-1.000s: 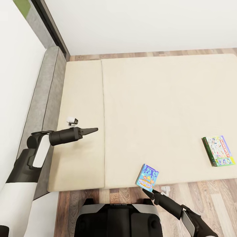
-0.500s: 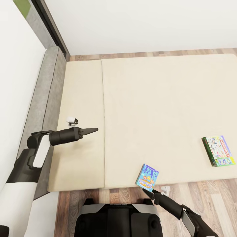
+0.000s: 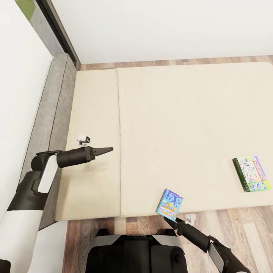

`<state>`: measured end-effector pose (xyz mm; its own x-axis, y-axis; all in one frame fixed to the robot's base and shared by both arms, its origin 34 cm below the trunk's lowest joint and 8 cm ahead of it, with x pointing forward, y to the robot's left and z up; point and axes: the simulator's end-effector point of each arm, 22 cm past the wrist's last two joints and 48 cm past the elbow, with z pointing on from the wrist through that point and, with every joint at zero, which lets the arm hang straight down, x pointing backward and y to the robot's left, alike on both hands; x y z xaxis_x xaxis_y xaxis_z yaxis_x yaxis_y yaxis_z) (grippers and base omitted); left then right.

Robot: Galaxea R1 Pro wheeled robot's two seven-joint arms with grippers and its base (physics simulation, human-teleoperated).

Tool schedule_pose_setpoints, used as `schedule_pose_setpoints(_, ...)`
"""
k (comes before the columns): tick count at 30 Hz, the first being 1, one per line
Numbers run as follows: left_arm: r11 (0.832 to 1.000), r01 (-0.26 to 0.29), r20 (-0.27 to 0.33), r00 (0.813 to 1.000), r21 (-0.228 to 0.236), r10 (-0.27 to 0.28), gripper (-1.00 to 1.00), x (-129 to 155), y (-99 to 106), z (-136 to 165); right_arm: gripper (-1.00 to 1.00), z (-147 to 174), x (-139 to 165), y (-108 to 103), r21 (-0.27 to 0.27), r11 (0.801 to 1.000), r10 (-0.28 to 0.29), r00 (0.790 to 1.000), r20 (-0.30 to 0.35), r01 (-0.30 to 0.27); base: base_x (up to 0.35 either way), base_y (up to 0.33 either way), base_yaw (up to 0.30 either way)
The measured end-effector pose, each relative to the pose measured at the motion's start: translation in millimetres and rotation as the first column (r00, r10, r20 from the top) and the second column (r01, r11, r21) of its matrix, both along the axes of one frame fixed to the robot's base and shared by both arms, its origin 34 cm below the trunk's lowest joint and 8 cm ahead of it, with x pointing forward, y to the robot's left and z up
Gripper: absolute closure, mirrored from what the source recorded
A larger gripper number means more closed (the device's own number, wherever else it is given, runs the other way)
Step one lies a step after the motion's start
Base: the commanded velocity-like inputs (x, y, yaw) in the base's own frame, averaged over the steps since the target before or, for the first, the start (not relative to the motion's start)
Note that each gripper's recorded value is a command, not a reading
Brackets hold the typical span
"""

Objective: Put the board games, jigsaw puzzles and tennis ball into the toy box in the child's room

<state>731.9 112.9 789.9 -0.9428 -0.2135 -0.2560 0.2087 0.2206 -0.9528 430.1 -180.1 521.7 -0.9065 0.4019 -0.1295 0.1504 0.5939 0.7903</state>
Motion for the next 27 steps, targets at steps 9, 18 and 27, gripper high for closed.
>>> schedule_pose_setpoints(9,1.0,0.0,0.0,1.0,0.001,0.0,-1.0,0.0,0.0,-0.2,-1.0,0.2,0.1,2.8,-0.002,1.0,0.004,1.0,0.009,-0.004,0.0,0.0,0.0)
schedule_pose_setpoints(18,1.0,0.0,0.0,1.0,0.002,0.0,-1.0,0.0,0.0,-0.4,-1.0,0.1,0.0,3.1,-0.003,1.0,0.004,1.0,0.01,-0.004,0.0,0.0,0.0)
schedule_pose_setpoints(27,1.0,0.0,0.0,1.0,0.002,0.0,-1.0,0.0,0.0,-0.5,-1.0,0.0,0.0,3.2,-0.002,1.0,0.003,1.0,0.008,-0.003,0.0,0.0,0.0)
